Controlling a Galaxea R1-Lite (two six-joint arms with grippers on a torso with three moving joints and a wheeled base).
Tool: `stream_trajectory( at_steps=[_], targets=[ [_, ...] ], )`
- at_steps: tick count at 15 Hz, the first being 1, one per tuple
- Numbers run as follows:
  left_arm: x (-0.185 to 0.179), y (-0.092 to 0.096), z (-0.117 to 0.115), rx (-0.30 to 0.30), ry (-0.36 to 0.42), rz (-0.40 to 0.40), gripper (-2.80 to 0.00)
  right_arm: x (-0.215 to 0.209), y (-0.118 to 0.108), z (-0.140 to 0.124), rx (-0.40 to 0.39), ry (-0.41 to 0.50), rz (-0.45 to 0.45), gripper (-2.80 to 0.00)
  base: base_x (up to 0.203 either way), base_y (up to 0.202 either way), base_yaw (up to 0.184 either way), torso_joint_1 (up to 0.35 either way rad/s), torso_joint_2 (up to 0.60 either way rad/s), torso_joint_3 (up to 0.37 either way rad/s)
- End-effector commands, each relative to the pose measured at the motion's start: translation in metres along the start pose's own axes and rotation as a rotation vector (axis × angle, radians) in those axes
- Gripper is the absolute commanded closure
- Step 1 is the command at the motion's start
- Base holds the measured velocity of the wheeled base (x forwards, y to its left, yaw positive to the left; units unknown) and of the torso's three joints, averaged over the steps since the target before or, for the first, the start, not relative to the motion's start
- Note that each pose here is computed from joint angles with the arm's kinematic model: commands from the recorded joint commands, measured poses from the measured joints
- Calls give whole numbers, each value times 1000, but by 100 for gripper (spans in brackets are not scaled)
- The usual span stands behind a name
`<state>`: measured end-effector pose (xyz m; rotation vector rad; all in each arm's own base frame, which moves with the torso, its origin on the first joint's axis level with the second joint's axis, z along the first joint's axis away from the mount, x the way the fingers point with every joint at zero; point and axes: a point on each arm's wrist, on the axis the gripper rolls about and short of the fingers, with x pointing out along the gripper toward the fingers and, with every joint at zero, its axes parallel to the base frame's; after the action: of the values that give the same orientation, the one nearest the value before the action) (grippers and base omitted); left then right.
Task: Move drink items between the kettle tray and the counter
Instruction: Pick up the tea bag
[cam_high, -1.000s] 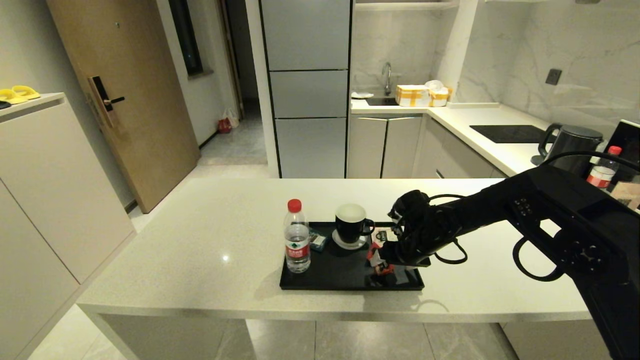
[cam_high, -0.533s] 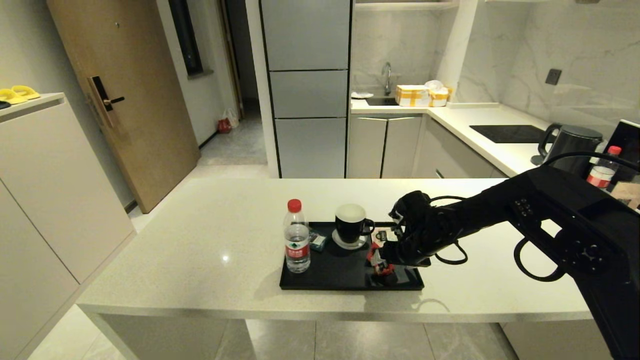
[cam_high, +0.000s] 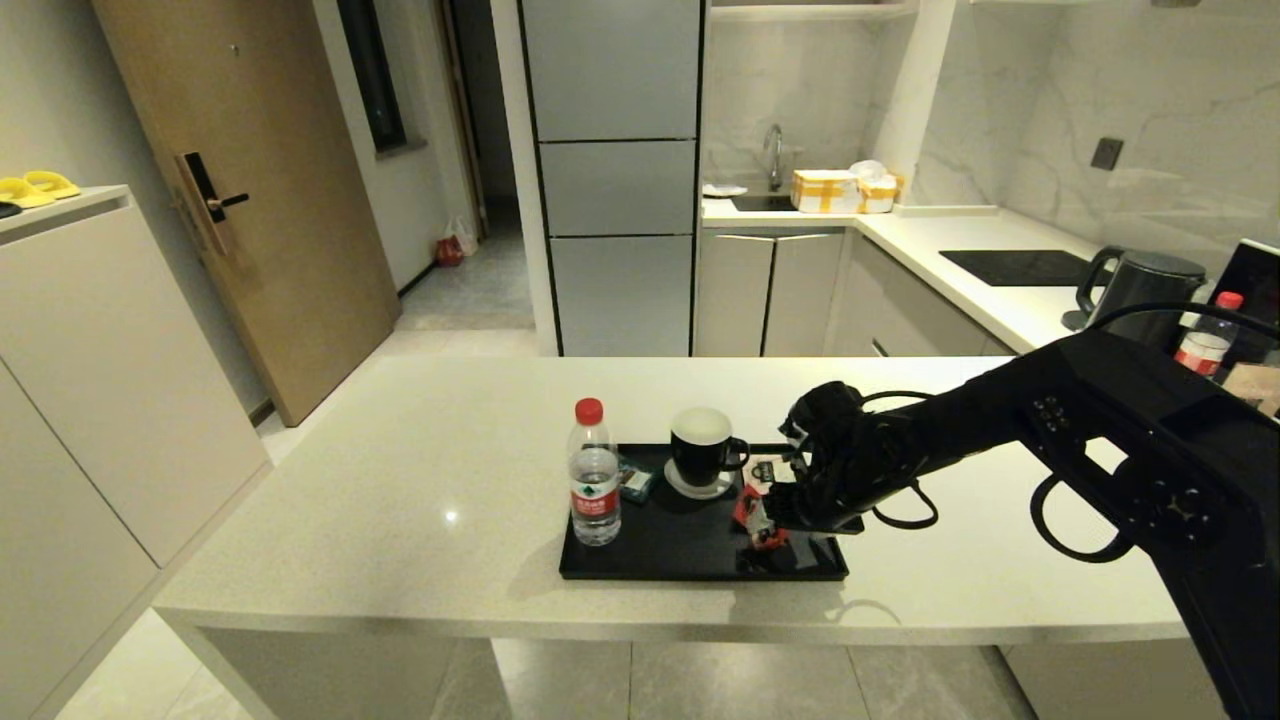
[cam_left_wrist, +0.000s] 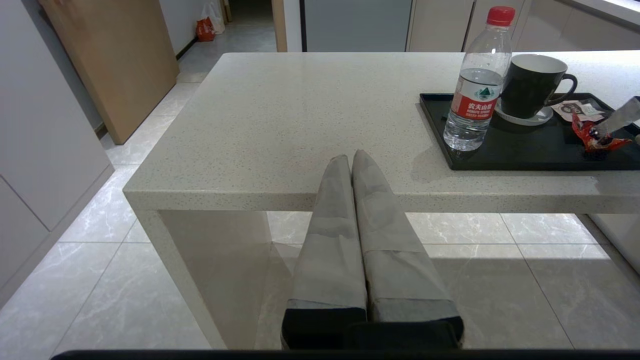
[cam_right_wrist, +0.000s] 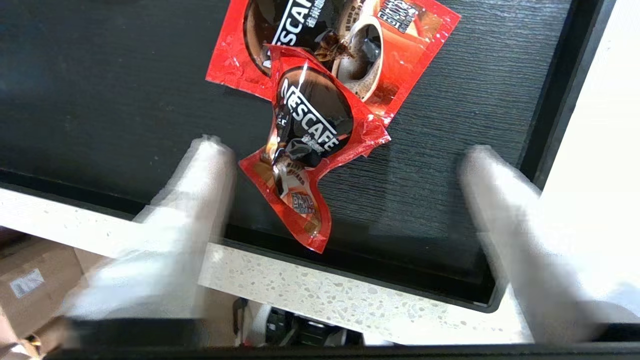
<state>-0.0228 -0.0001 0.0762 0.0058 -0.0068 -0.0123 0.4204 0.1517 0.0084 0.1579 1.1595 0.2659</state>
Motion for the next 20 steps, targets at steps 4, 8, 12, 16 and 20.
stream_trajectory(
  at_steps=[4,8,12,16,20],
  targets=[
    [0,0,0,0,-1,0,0,-2,0,1,2,2,0,0,0,0,0,0,0,0],
    [0,0,0,0,-1,-1,0,-1,0,0,6,8,-1,0,0,0,0,0,0,0],
    [0,0,0,0,-1,0,0,0,0,0,8,9,-3,0,0,0,0,0,0,0],
    [0,0,0,0,-1,0,0,-17,5,6,23,-28,12,0,0,0,0,0,0,0],
    [0,0,0,0,-1,0,0,-40,0,14,40,-63,11,0,0,0,0,0,0,0]
  ],
)
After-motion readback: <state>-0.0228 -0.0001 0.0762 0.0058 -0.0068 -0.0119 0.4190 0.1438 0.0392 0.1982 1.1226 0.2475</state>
